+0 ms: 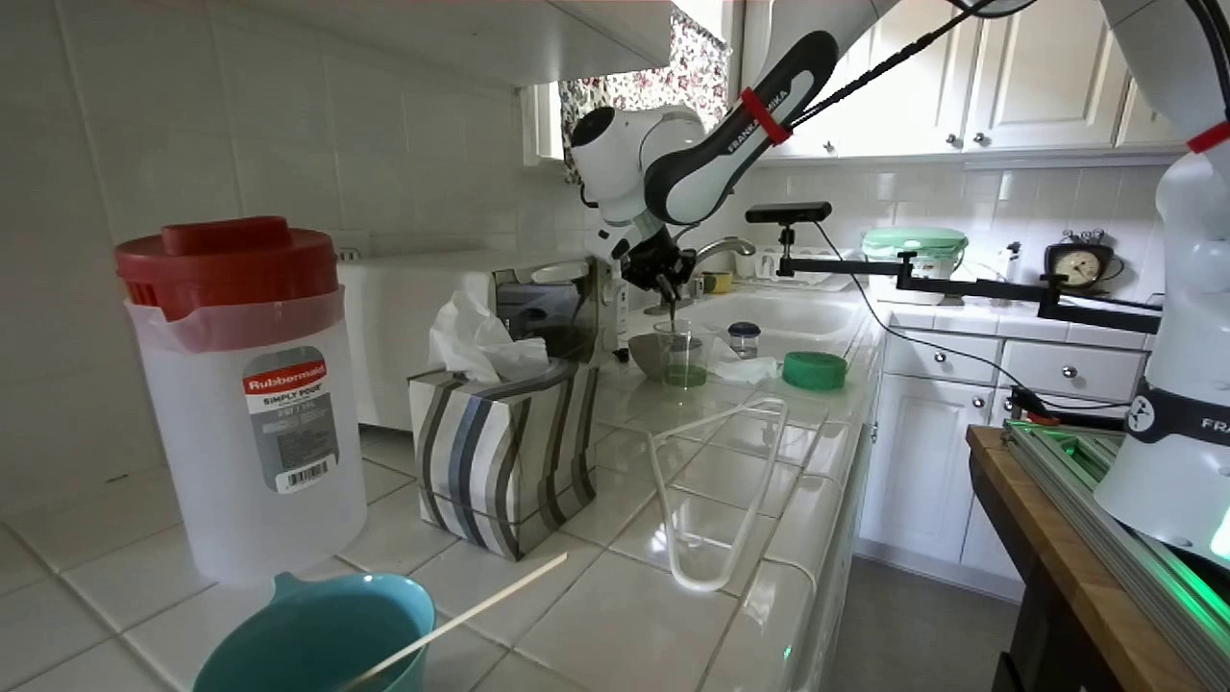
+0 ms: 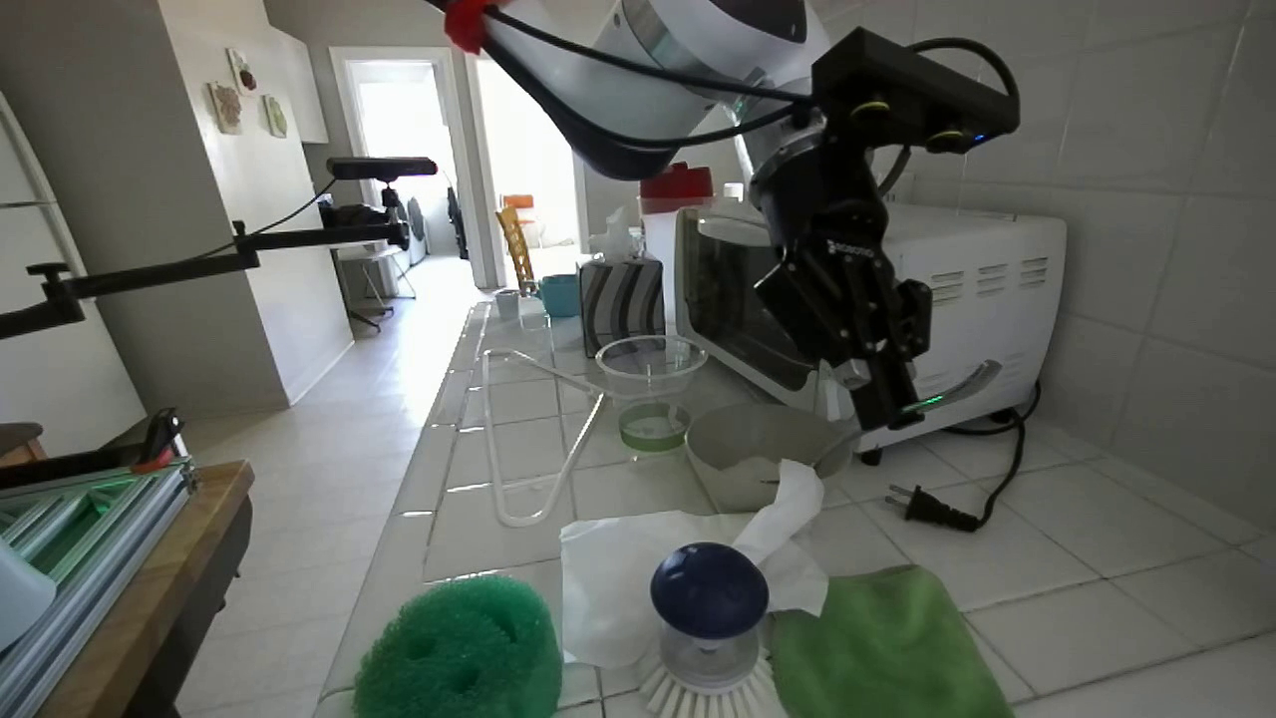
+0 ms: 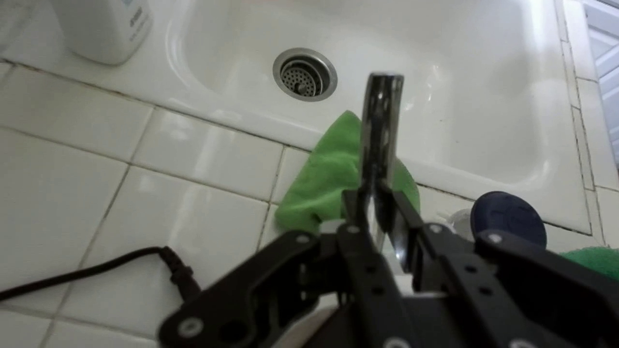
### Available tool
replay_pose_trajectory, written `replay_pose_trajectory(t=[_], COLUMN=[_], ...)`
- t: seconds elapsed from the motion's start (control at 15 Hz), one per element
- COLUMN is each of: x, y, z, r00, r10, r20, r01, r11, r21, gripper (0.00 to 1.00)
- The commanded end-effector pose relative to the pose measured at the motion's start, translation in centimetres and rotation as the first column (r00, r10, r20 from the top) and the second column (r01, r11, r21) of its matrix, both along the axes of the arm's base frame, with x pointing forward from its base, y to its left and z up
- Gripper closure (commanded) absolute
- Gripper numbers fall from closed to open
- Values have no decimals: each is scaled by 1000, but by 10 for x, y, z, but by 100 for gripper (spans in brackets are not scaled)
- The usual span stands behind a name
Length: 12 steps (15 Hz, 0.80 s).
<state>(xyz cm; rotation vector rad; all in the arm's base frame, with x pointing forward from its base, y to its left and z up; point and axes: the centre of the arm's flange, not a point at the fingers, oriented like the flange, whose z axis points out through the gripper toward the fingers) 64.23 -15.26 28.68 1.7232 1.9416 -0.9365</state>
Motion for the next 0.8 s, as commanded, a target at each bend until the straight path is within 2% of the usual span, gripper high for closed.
replay_pose_trajectory(t=[0.0, 0.73], x=[2, 3], y=[-3, -4], z=[0, -2], r00=[999, 996], r10=[-8, -49], r20=[32, 76], r01=[6, 36], r11=[998, 985], r21=[68, 170], gripper=[95, 95])
